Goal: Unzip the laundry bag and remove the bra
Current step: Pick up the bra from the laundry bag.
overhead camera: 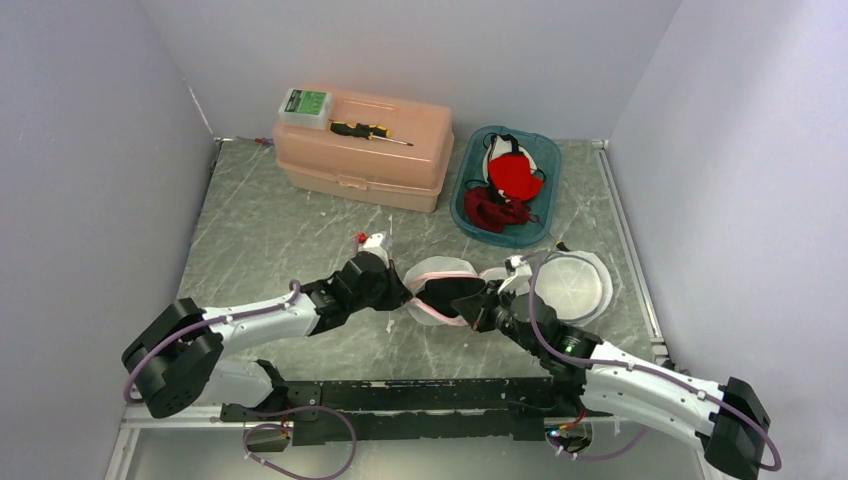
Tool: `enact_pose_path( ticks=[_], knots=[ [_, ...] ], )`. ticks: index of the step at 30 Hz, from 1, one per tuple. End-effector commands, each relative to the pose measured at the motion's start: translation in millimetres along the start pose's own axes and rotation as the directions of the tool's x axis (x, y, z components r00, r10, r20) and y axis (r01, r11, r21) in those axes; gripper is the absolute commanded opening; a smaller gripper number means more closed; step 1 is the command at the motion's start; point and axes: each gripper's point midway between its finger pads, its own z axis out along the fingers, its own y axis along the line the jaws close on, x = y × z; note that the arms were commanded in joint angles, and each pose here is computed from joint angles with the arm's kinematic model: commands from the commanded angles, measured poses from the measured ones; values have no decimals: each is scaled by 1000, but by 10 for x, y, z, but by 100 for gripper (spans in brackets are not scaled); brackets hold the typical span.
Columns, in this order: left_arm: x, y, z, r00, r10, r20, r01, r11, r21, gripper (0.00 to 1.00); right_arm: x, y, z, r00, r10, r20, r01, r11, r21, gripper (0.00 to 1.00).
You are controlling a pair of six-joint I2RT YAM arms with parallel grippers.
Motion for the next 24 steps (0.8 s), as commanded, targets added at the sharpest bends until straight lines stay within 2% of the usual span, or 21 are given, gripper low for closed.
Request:
enact_pose_path(
  ticks=[1,7,19,21,24],
  knots=[
    [275,654,47,994,78,-79,-91,979,-181,3,-462,45,-48,969,137,205,-133,991,-33,0],
    [380,738,70,994,70,-88,-85,980,-180,3,-728,181,-123,940,197,280,-172,979,-113,0],
    [530,895,116,991,73,-116,-96,974,-205,3,-1047,183,-287,922,82,379,-64,996,-61,0],
    [567,919,127,990,70,-126,-95,974,-207,3,-1040,187,-286,932,24,363,-9,999,-41,0],
    [595,876,124,990,56,-133,-80,980,-182,3,-923,238,-200,961,-79,267,88,996,-22,0]
  ],
)
